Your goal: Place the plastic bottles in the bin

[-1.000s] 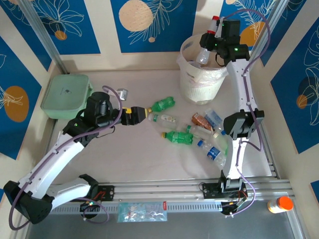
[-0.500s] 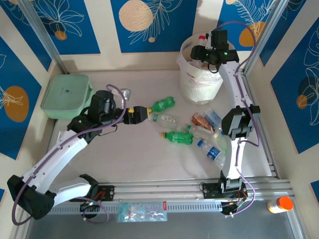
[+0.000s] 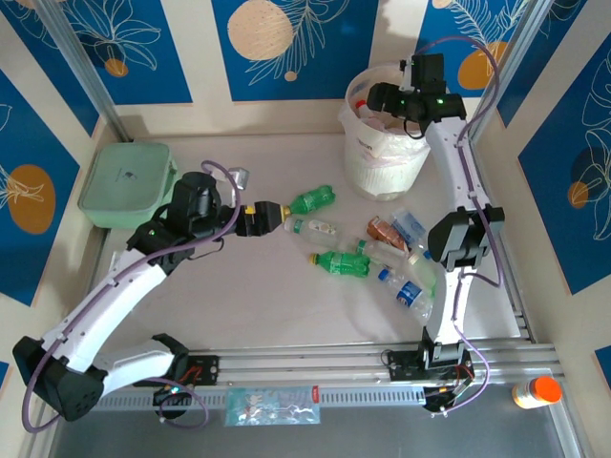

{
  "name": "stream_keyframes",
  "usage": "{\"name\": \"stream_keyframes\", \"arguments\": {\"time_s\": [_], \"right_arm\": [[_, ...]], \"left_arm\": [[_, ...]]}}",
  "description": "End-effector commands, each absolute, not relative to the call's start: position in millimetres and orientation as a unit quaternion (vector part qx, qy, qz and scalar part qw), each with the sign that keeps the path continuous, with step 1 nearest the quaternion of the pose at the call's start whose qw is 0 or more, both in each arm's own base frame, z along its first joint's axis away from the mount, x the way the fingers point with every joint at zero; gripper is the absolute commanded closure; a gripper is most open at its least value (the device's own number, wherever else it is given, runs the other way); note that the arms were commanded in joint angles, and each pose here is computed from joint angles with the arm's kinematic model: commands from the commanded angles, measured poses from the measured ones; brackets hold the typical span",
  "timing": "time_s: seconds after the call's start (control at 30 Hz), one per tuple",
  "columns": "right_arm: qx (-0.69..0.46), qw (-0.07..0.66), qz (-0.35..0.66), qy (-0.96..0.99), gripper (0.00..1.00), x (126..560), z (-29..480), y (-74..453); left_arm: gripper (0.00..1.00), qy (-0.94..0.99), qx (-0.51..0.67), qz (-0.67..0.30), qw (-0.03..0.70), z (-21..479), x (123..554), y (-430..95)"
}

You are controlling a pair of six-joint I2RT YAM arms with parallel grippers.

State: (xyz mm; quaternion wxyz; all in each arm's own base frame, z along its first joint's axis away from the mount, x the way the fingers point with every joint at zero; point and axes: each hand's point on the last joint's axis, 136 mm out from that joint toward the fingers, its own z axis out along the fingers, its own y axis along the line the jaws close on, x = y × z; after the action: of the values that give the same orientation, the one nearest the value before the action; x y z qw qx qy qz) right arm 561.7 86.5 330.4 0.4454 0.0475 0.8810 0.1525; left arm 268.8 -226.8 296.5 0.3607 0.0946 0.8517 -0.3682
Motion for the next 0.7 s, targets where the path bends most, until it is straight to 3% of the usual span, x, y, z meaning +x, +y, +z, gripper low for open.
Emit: {"name": "stream_keyframes", "arguments": {"time_s": [0.0,0.2,0.37,0.67], "right_arm": [[0.014,0.491,0.163,0.856,0.20,525,394,99],[-0.043,0.493,0.155,0.855,0.23,467,407,142],[-0.136,0.490,0.163,0.846,0.23,396,388,197],[-0.230,0.328,0.183,0.898,0.24,292,259,233]], "left_arm": [[0.01,0.840,0.102,-0.360,0.393,316,266,-217],[0.01,0.847,0.083,-0.345,0.395,312,264,-207],[0.01,0.868,0.021,-0.323,0.377,295,264,-191],[0.01,0.881,-0.025,-0.310,0.357,269,257,-178]]}}
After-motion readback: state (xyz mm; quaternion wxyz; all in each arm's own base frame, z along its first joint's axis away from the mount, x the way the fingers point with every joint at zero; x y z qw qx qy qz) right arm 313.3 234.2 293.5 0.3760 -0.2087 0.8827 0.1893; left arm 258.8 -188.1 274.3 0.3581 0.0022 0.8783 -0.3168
